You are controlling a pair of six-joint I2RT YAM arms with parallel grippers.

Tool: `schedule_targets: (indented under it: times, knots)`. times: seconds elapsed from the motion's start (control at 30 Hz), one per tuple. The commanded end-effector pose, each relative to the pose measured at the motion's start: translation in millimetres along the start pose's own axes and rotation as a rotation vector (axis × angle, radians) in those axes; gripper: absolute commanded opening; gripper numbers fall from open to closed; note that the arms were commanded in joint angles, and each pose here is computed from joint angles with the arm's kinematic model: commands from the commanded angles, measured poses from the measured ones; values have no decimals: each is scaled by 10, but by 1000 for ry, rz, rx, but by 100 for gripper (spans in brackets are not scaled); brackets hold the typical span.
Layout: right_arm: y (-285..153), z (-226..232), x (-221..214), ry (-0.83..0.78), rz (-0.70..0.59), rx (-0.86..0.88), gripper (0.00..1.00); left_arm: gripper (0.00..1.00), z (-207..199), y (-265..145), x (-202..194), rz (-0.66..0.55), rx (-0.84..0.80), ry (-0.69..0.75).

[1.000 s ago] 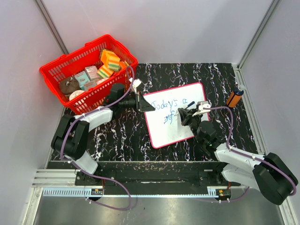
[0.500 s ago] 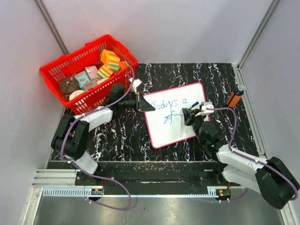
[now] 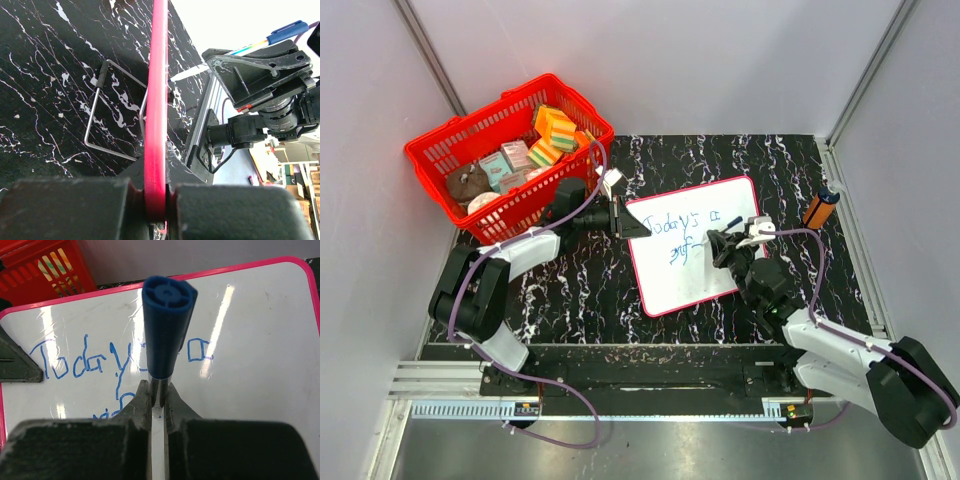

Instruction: Write a sentence on the whiteboard

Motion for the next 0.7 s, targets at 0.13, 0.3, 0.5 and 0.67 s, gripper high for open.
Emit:
schedule_targets:
  times: [0.13,0.3,0.5,0.67]
  knots:
    - [122,119,184,9,-57,31,0,0,241,-19,-357,96,134,-9]
    - [132,143,230,20,-76,38,0,0,235,-9,-355,98,132,-8]
    - [179,172,263,22,-88,39,0,0,241,-16,-370,101,133,-13]
    - [224,171,182,19,-64,44,0,0,238,-20,-375,101,132,-10]
Point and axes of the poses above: each gripper's point midway between its finger pads, its own y axis out along the fingers, its own z axis along the line the jaws close on, x = y × z, the point moved 8 cm from there along -y, back along the fingers, and after that the axes turned 7 degrees about y, right-handed, at the moved point
